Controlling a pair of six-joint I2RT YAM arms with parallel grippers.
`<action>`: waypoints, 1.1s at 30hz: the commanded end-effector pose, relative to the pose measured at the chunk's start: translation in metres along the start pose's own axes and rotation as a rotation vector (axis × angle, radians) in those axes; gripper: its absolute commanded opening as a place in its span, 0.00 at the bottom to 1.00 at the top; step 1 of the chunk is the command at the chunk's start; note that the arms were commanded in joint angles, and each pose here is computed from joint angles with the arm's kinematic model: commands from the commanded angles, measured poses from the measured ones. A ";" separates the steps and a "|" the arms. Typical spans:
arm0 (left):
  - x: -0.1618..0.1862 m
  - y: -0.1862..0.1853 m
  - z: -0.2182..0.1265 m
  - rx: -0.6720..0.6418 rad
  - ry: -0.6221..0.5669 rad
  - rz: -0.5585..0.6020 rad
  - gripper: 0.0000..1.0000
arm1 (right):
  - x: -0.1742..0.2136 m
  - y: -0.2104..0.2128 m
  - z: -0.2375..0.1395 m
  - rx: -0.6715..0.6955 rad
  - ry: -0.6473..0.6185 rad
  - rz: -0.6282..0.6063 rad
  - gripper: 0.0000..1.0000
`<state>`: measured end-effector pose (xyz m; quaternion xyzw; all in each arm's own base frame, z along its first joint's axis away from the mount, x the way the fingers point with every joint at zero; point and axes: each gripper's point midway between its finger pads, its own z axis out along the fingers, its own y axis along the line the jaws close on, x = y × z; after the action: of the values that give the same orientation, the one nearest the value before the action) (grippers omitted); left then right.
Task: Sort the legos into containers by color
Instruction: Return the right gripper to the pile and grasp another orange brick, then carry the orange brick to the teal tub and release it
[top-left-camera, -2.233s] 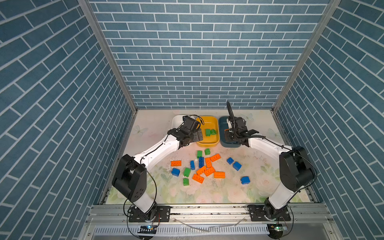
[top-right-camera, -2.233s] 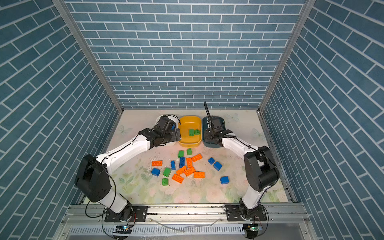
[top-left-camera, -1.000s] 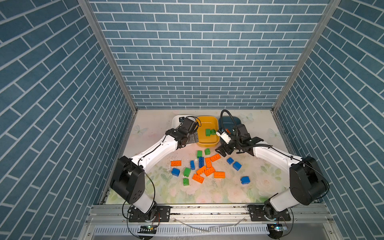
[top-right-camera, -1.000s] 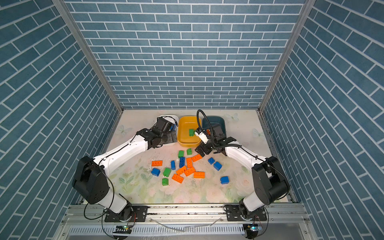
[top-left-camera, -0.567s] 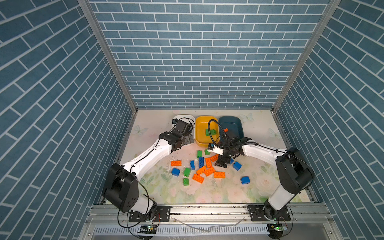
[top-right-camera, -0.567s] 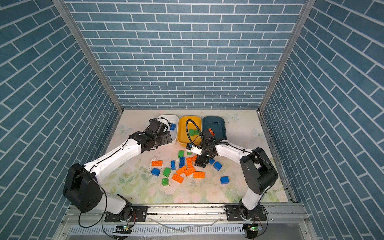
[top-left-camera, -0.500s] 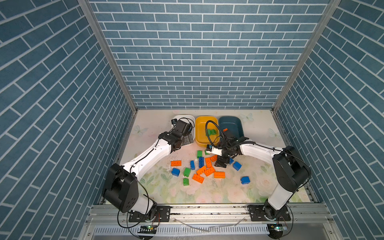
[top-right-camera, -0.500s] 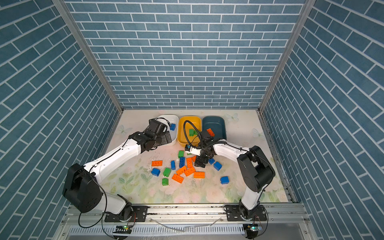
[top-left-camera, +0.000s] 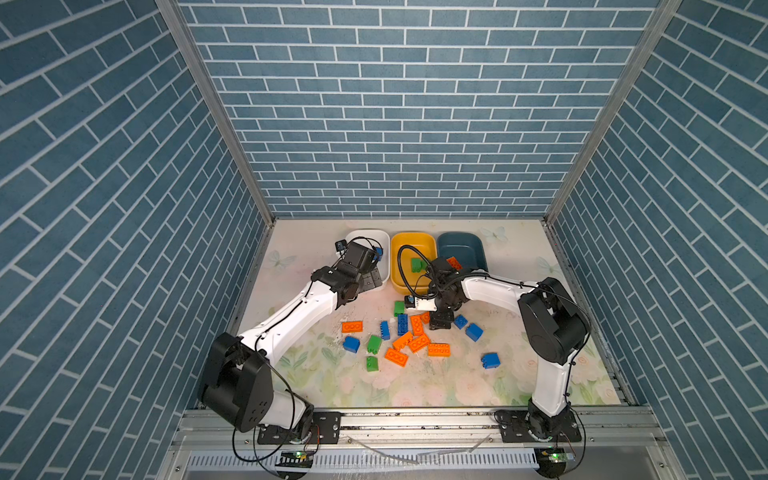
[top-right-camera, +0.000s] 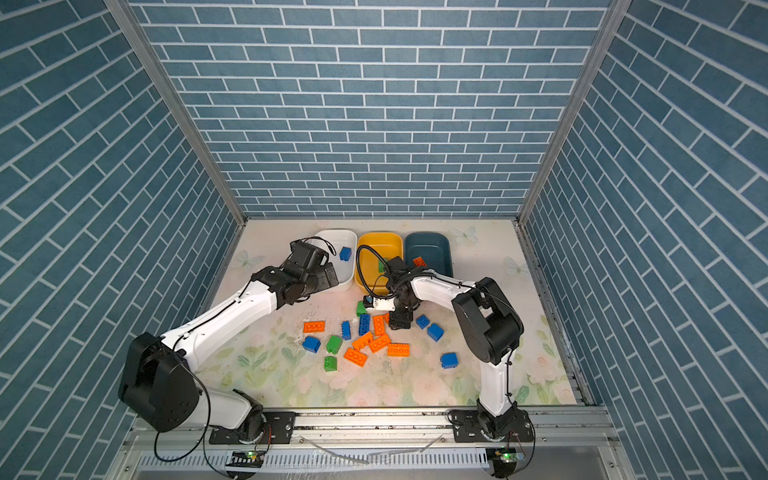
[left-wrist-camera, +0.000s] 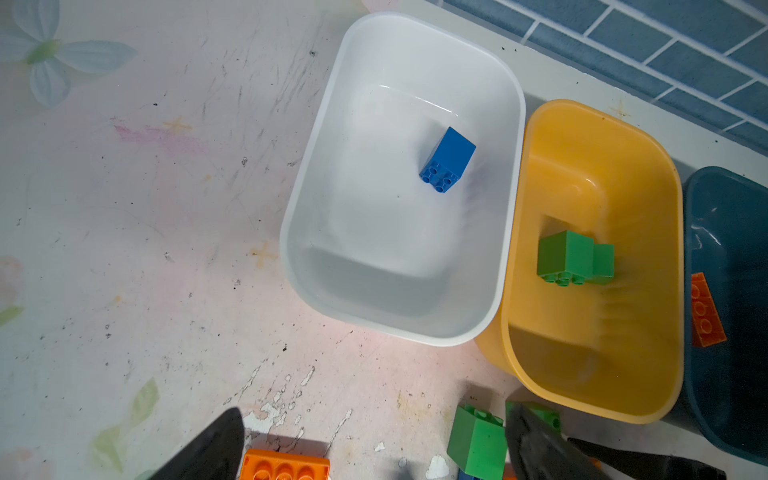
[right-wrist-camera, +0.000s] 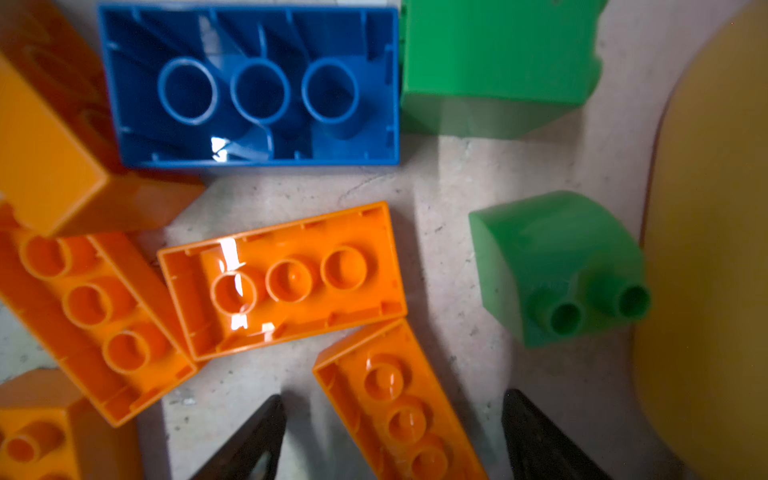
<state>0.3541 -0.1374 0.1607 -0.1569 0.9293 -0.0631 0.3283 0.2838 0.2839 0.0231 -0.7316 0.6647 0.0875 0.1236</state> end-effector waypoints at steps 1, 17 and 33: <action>0.000 0.008 -0.002 -0.028 -0.001 -0.015 0.99 | 0.002 0.009 0.004 -0.069 0.041 -0.049 0.76; 0.001 0.010 0.001 -0.037 0.007 -0.033 0.99 | 0.012 0.013 -0.003 -0.032 0.084 0.021 0.41; -0.001 -0.018 0.004 0.089 0.011 -0.026 0.99 | -0.015 -0.005 -0.073 0.119 -0.301 0.263 0.32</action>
<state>0.3613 -0.1522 0.1671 -0.1626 0.9222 -0.1096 0.3333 0.2772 0.2711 0.0679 -0.6619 0.7173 0.1100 0.1877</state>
